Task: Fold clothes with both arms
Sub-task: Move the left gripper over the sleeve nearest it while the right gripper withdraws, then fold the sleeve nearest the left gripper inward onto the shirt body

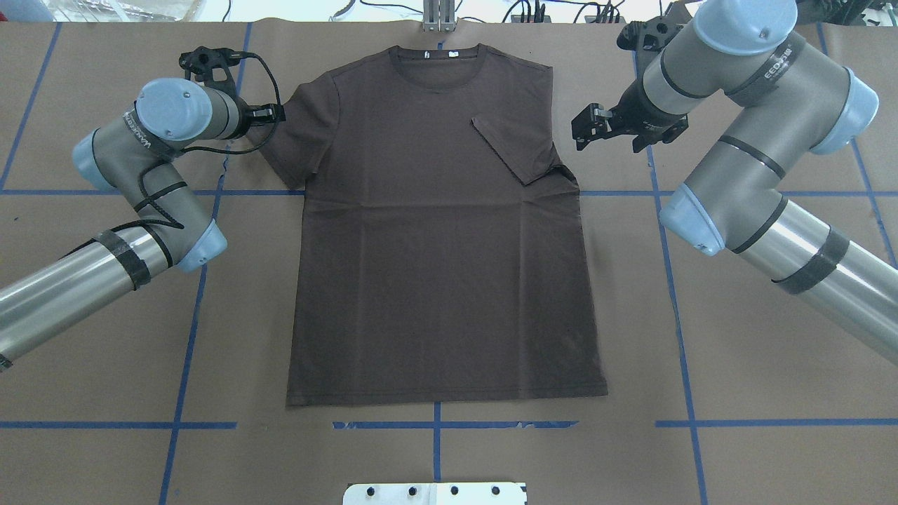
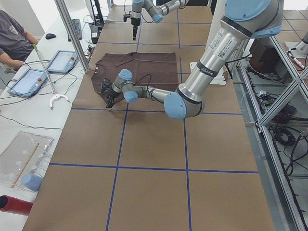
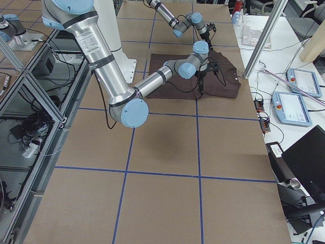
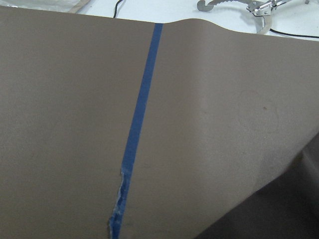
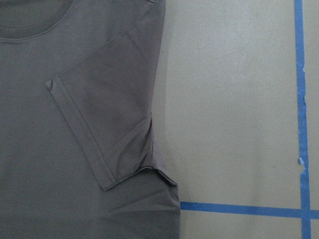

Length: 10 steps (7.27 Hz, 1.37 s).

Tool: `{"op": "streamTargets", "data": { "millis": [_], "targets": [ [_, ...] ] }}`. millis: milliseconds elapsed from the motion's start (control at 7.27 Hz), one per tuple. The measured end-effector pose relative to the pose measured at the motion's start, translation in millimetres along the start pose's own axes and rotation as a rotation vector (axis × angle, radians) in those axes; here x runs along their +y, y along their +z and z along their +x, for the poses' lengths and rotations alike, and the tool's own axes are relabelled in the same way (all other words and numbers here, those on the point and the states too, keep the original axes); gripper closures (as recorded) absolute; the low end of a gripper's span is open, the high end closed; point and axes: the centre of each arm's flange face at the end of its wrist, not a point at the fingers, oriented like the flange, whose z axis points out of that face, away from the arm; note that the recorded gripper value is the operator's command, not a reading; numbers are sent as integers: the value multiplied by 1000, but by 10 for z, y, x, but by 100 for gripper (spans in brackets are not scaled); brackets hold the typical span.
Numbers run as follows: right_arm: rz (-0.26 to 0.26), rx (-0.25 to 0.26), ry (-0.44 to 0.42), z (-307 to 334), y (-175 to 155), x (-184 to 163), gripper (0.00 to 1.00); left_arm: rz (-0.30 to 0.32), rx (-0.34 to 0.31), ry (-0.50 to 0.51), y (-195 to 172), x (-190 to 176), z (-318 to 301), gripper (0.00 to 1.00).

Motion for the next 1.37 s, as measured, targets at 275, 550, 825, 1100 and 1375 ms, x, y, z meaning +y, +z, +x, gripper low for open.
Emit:
{"op": "streamTargets", "data": {
  "millis": [275,550,825,1100,1375],
  "targets": [
    [-1,5,5,3,-25,-5,0,-6,0,3,10,48,3,50],
    [0,4,5,-4,-36,-8,0,-6,2,4,4,54,5,78],
    [2,3,4,-8,-50,-11,0,-4,4,4,-13,38,12,100],
    [4,1,3,-9,-59,-9,0,-5,17,3,-93,-8,88,100],
    [6,0,2,-5,-72,-8,0,-41,35,-5,-353,-125,403,100]
  ]
}}
